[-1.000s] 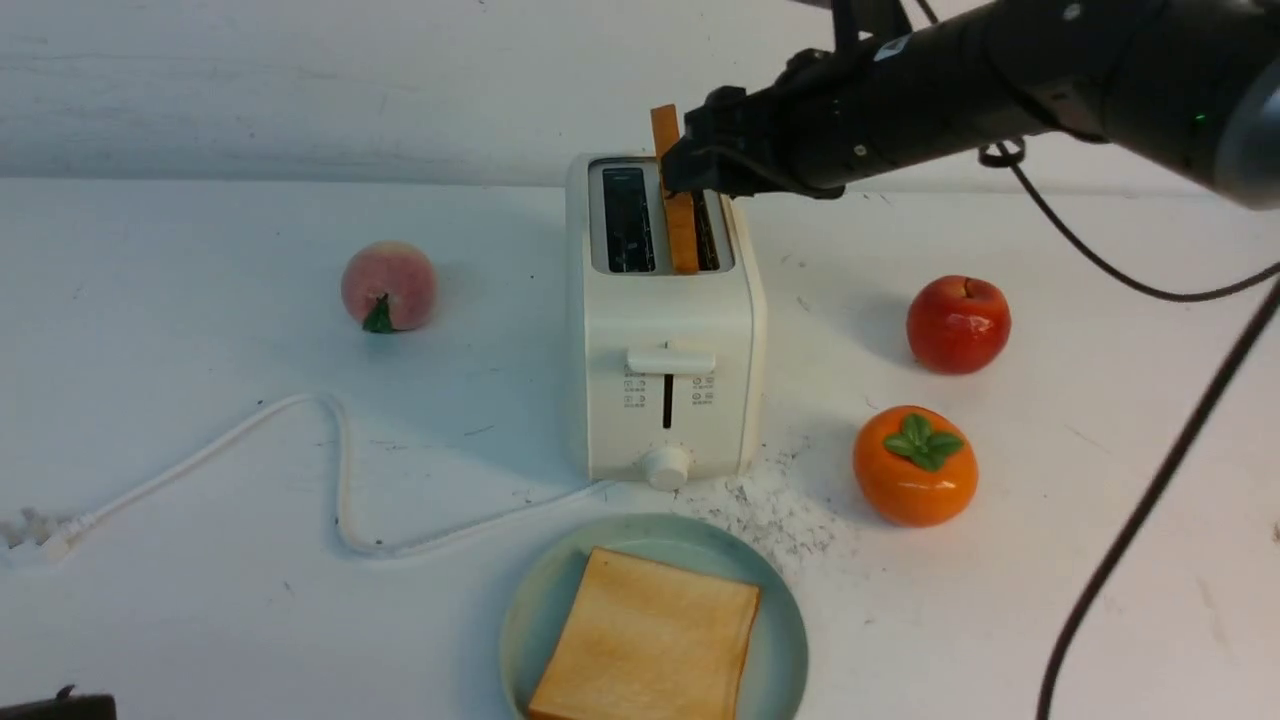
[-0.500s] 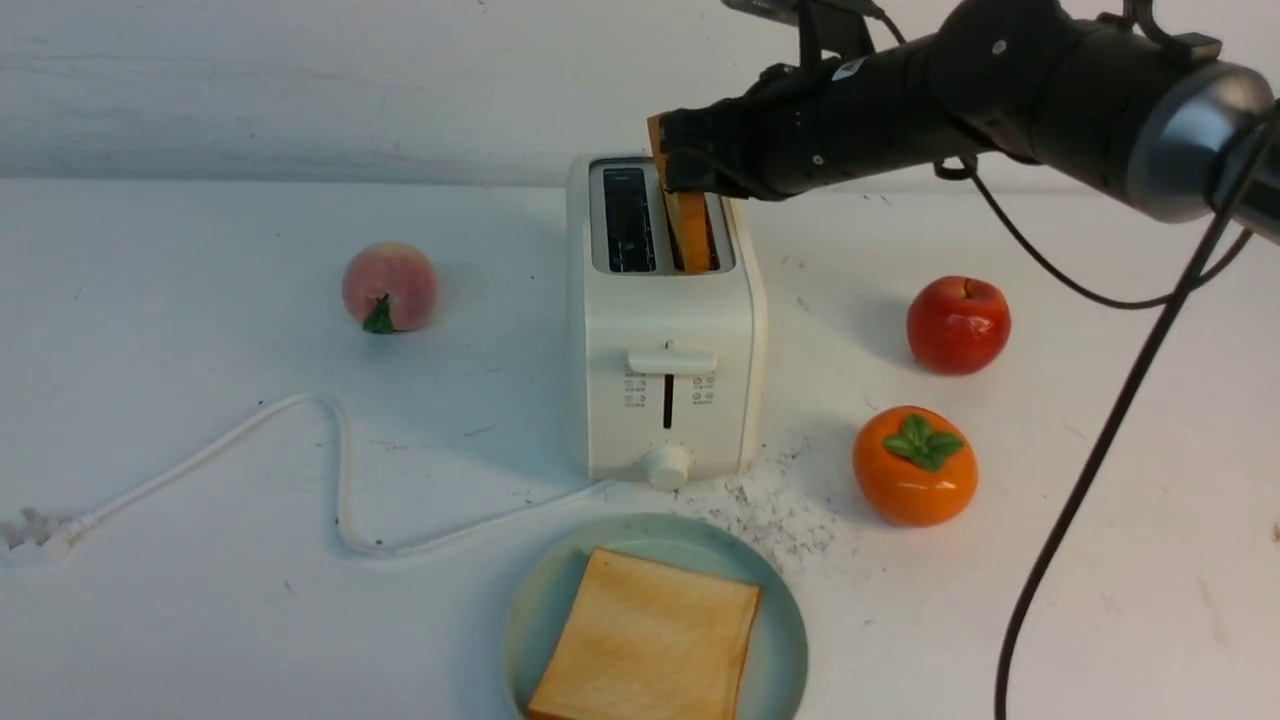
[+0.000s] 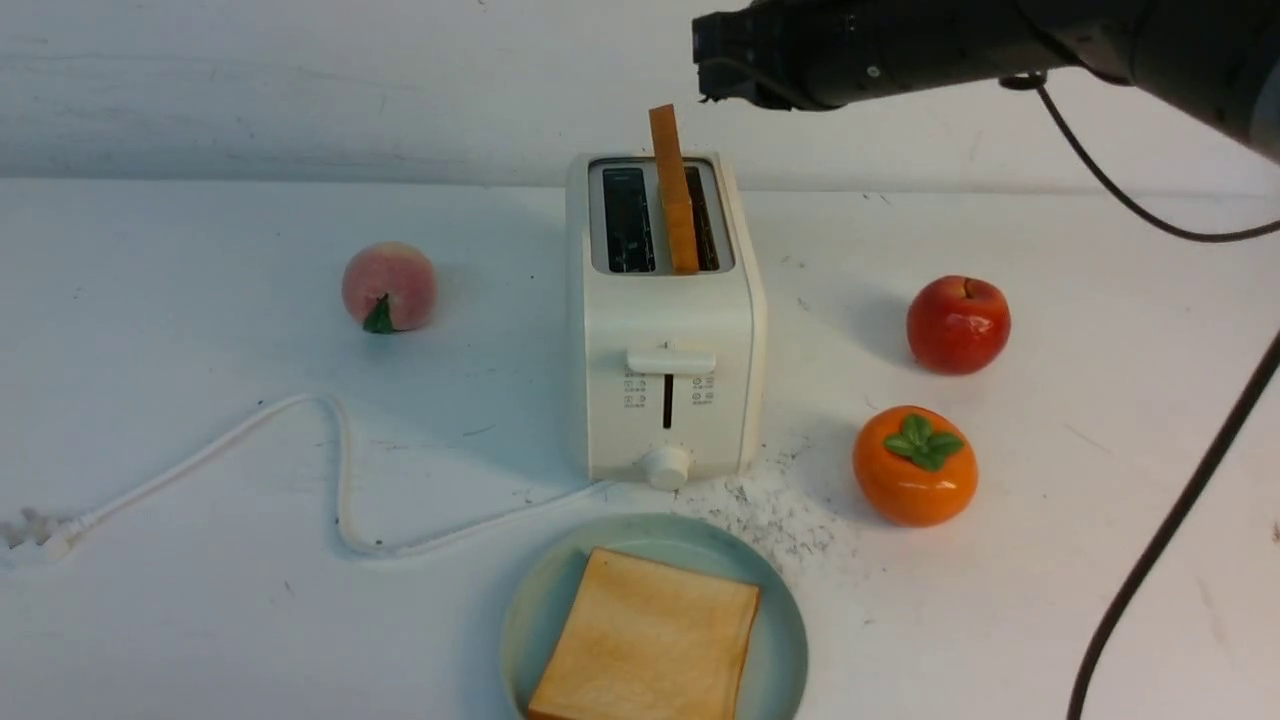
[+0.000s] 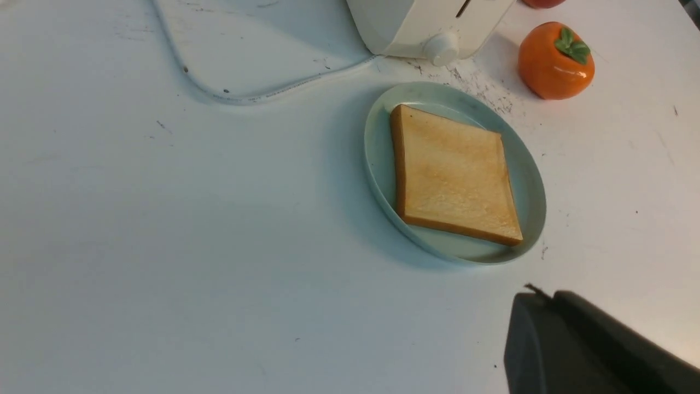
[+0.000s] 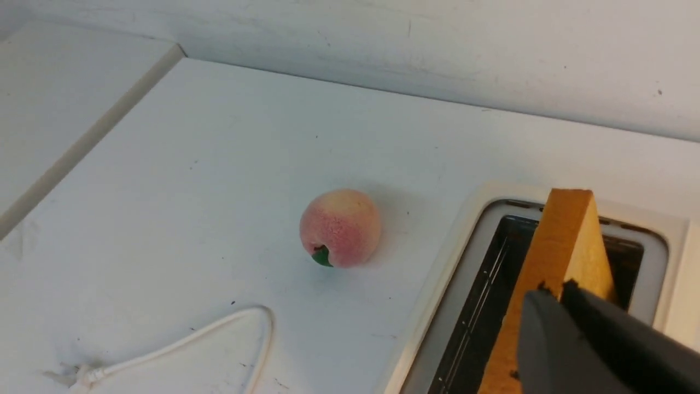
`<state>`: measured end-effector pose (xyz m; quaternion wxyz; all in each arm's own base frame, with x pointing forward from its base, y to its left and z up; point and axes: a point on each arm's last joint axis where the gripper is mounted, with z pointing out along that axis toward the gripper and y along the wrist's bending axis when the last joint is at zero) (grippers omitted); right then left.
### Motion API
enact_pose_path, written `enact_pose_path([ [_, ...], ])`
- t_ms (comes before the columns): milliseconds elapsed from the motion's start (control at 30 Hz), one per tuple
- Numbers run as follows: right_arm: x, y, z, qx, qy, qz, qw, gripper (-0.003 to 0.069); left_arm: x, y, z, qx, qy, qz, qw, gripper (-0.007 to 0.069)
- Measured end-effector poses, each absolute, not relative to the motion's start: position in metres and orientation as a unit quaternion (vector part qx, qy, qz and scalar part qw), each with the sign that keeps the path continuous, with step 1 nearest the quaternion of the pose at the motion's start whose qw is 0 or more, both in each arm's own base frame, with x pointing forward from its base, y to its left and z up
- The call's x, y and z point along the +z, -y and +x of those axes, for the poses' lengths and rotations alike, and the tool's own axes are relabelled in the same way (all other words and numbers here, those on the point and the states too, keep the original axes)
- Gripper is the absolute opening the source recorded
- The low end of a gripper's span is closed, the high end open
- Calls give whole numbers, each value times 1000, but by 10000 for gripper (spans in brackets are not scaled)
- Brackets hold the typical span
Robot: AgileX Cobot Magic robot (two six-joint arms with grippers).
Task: Take toasted bread from bread machine on white table place on plate.
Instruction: 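Grasp the toast slice in the toaster and pull it up out of the slot with the right gripper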
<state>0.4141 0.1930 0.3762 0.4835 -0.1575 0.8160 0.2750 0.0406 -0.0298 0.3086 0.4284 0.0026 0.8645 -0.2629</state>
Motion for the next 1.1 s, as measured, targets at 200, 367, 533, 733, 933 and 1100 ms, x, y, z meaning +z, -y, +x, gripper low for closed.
enact_pose_path([
  [200, 356, -203, 421, 275, -827, -163, 462, 292, 308, 29, 41, -256, -867, 4, 427, -14],
  [367, 333, -223, 423, 273, -836, -184, 439, 531, 307, 29, 40, -254, -869, 4, 425, -14],
  [533, 313, -228, 428, 249, -848, -197, 424, 578, 307, 28, 40, -251, -870, 5, 424, -14],
  [733, 305, -219, 433, 200, -865, -186, 421, 325, 306, 28, 40, -244, -873, 6, 423, -14],
  [933, 316, -211, 426, 162, -872, -200, 416, 108, 304, 26, 40, -229, -880, 9, 417, -14],
  [1100, 360, -199, 401, 160, -862, -209, 433, 111, 303, 25, 40, -222, -882, 10, 416, -14],
])
